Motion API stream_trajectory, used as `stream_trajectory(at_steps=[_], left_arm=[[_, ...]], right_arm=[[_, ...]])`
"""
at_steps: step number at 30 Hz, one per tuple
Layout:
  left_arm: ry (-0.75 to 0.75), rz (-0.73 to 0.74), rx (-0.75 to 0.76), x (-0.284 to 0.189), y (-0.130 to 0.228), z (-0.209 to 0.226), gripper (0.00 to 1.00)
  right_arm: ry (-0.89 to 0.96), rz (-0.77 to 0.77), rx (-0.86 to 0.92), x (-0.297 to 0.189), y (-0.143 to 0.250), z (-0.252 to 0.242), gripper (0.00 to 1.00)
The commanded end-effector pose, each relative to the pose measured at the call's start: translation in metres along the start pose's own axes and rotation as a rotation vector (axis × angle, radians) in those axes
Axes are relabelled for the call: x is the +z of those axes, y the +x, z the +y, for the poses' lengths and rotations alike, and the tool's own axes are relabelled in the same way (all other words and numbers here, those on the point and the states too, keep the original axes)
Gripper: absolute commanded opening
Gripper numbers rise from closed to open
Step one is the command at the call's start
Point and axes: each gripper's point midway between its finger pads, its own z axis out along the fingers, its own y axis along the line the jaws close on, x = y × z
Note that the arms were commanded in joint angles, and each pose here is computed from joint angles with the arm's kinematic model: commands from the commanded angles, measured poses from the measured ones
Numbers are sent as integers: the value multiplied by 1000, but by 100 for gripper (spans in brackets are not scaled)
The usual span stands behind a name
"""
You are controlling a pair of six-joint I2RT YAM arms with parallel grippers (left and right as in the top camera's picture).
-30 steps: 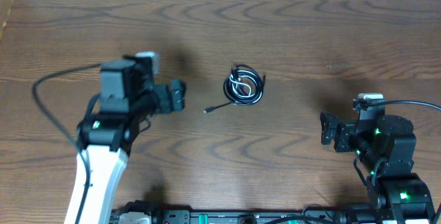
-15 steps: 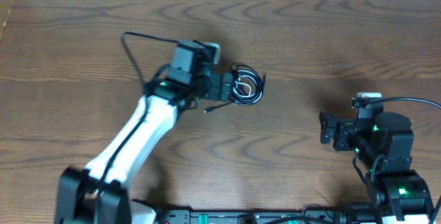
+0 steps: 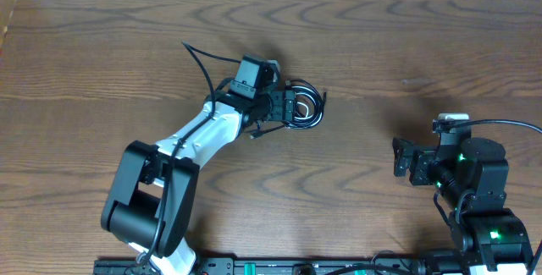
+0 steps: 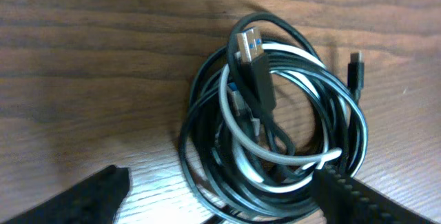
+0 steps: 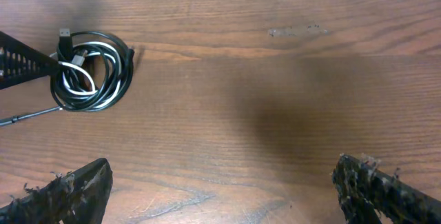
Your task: Untangle cables
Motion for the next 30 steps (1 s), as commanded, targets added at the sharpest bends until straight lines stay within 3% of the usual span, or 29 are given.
stream_trajectory(at_steps=[1, 2, 11, 15, 19, 25, 30], left_arm=[[-5, 8, -13, 9, 3, -6, 76], [-14, 14, -13, 11, 5, -5, 72], [-34, 63, -37, 28, 22, -1, 67], [-23, 68, -41, 28, 22, -3, 34], [15, 75, -40, 27, 23, -10, 8], [45, 24, -26, 8, 8, -22, 7], [116, -105, 8, -42, -24, -49, 7]], right_arm=[[6, -22, 7, -4, -8, 0, 99], [6, -22, 7, -4, -8, 0, 99], [6, -22, 8, -4, -8, 0, 99], [6, -22, 7, -4, -8, 0, 99], [6, -22, 8, -4, -8, 0, 99], [6, -22, 7, -4, -8, 0, 99], [6, -22, 7, -4, -8, 0, 99]])
